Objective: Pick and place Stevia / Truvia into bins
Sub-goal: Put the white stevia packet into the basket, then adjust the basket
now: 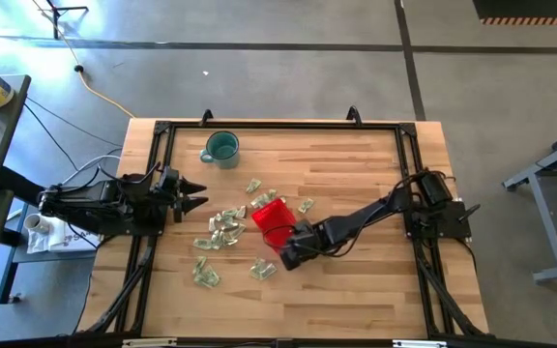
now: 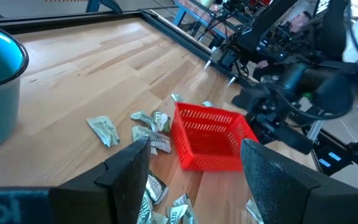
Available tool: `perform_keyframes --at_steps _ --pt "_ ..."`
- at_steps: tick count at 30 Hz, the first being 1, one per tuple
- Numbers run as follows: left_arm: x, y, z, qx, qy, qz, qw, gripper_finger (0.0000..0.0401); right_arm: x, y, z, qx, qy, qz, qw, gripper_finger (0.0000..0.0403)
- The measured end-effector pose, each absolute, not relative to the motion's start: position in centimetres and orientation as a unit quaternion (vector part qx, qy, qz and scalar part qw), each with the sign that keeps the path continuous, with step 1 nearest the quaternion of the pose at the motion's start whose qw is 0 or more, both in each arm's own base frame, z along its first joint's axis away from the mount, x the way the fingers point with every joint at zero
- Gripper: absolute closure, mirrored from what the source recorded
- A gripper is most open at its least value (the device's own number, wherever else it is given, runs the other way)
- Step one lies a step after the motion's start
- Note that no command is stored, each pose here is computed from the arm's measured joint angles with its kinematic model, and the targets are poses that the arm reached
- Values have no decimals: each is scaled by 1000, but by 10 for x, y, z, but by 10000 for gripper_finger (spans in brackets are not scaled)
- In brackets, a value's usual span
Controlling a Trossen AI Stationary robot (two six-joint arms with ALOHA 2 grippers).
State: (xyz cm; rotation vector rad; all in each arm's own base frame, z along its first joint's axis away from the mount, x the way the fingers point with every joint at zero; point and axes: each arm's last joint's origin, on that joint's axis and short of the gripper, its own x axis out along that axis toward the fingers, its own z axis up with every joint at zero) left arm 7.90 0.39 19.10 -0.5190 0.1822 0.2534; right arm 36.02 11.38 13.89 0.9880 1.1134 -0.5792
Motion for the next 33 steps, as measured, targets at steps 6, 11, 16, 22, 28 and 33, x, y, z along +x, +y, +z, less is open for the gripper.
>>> perform_keyframes --at_steps 6,11,16,22,28,33 --pt "79 4 191 -256 89 125 955 119 351 133 180 390 525 -280 702 397" --pt "79 4 191 -256 90 125 954 119 356 125 228 337 469 -321 751 399" --pt "79 4 191 -256 90 125 954 119 381 74 221 322 478 -301 760 396" --pt "79 4 191 -256 89 125 954 119 402 39 209 342 498 -221 766 335" --pt "79 4 191 -256 89 125 954 119 401 43 208 329 511 -205 767 226" --pt "79 4 191 -256 89 125 955 119 401 55 204 294 520 -188 780 207"
